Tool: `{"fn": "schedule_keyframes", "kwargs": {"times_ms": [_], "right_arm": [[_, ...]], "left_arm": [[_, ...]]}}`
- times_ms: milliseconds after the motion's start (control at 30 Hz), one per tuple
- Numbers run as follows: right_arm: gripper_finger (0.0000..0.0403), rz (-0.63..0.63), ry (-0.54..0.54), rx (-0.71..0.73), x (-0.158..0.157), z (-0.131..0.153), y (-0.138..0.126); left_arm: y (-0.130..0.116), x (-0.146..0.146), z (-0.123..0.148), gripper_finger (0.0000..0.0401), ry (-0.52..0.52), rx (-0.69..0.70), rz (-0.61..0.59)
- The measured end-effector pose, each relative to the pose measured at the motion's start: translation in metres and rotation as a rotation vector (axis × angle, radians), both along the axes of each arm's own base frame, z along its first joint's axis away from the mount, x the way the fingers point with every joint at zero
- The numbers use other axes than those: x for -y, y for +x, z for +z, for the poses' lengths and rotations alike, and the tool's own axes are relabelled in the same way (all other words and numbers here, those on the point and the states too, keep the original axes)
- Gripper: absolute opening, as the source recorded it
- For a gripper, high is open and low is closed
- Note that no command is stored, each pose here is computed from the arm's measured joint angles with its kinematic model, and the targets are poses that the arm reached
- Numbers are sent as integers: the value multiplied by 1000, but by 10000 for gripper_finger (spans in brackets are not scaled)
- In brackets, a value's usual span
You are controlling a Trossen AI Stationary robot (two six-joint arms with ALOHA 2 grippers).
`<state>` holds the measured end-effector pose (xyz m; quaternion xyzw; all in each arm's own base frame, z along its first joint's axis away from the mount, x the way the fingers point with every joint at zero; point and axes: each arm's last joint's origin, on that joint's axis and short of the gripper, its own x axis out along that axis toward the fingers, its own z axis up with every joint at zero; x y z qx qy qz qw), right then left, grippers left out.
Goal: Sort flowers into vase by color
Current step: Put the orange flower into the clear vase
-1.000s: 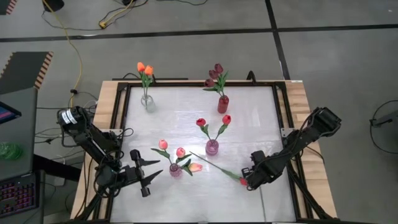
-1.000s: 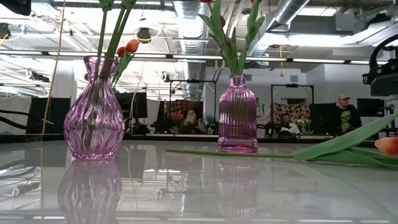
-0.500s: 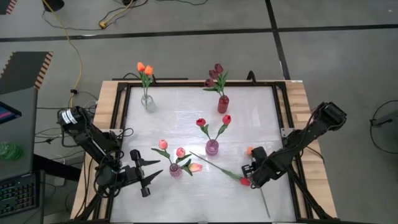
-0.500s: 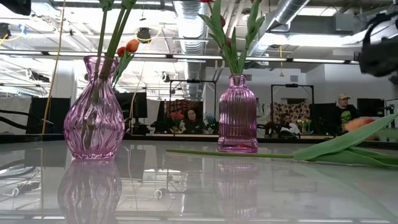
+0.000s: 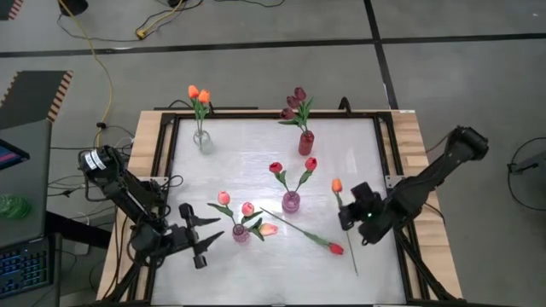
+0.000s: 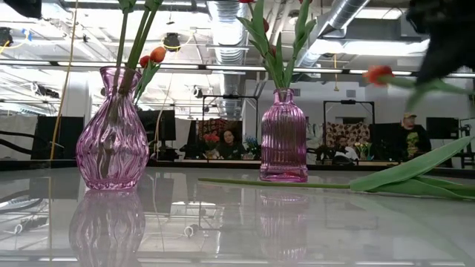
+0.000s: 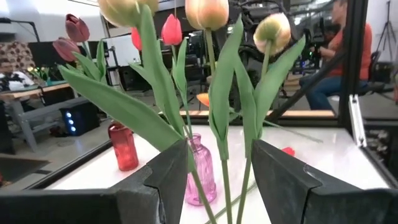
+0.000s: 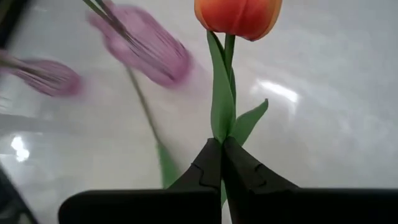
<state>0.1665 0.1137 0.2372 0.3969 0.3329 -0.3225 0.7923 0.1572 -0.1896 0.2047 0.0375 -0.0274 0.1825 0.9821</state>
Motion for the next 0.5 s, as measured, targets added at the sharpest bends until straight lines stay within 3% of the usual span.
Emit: {"fn": "schedule_keyframes", "kwargs": {"times_ms": [333, 500], "right_arm": [[31, 111, -181, 251, 19, 40, -16], [31, 176, -293, 365, 24, 59, -20]], "left_arm": [[-5, -7, 20, 165, 4, 50, 10], [-12, -17, 40, 165, -68, 105, 2]]}}
